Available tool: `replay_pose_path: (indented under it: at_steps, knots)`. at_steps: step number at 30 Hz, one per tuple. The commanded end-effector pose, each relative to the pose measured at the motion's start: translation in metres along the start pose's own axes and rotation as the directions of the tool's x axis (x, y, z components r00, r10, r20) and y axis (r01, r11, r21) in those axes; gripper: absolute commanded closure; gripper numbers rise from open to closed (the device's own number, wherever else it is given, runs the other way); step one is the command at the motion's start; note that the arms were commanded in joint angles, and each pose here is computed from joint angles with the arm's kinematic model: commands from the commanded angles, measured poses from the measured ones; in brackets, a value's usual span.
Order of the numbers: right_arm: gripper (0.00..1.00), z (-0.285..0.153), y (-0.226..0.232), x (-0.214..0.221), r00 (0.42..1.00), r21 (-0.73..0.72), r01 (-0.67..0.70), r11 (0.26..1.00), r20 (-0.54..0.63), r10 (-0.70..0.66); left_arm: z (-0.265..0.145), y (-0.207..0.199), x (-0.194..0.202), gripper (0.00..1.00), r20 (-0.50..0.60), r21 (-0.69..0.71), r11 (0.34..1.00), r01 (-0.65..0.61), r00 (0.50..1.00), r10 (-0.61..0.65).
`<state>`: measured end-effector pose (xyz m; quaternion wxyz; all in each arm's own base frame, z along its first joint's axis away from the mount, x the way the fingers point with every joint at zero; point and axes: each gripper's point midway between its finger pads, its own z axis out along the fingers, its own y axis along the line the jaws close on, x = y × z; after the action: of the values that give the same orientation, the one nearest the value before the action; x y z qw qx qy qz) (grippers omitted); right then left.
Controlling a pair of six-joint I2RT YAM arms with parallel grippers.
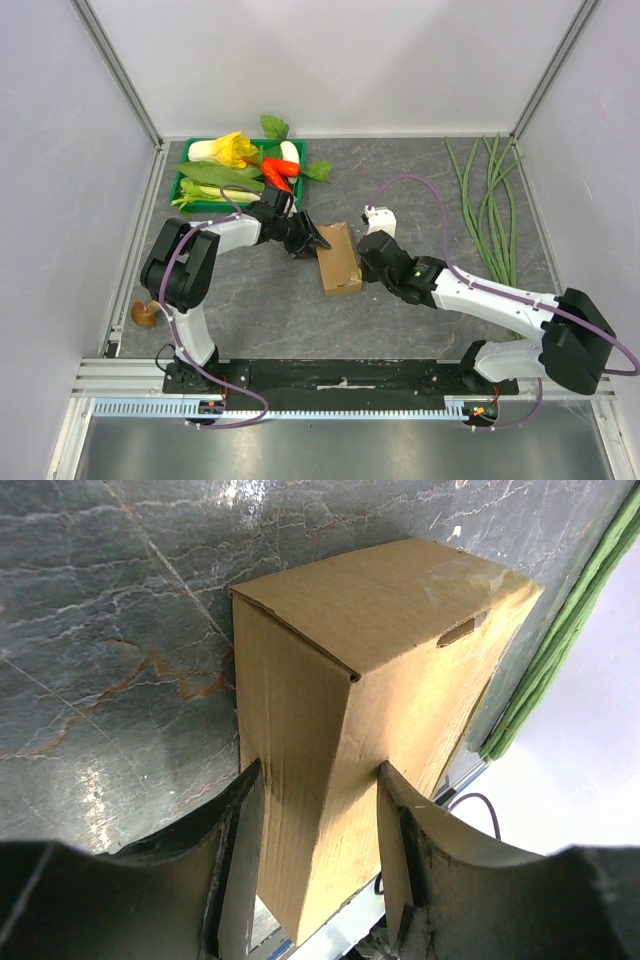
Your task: Unpack the express box
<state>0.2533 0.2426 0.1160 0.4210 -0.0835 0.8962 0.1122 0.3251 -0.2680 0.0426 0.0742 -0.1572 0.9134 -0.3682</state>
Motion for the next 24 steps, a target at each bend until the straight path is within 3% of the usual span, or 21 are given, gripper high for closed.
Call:
replay_pose_path:
  at_steps: [1, 16, 19, 24]
  knots:
    - [1.00, -0.021, 0.000, 0.024, 0.993, -0.031, -0.013, 0.999, -0.117, 0.009, 0.002, 0.039, -0.020, 0.61, 0.119, -0.146, 0.986, 0.079, 0.991, -0.062]
    - [1.00, -0.027, 0.002, 0.042, 0.984, -0.076, 0.005, 0.997, -0.178, -0.018, 0.002, 0.043, -0.019, 0.61, 0.121, -0.155, 0.984, 0.086, 0.990, -0.067]
    - [1.00, -0.025, 0.005, 0.028, 0.989, -0.070, 0.009, 0.998, -0.148, -0.019, 0.001, 0.039, -0.019, 0.61, 0.118, -0.143, 0.987, 0.073, 0.991, -0.056]
    - [1.00, -0.031, 0.007, -0.030, 1.000, -0.014, -0.002, 1.000, 0.013, 0.002, 0.003, 0.033, -0.016, 0.57, 0.070, -0.112, 0.994, -0.011, 0.997, 0.019]
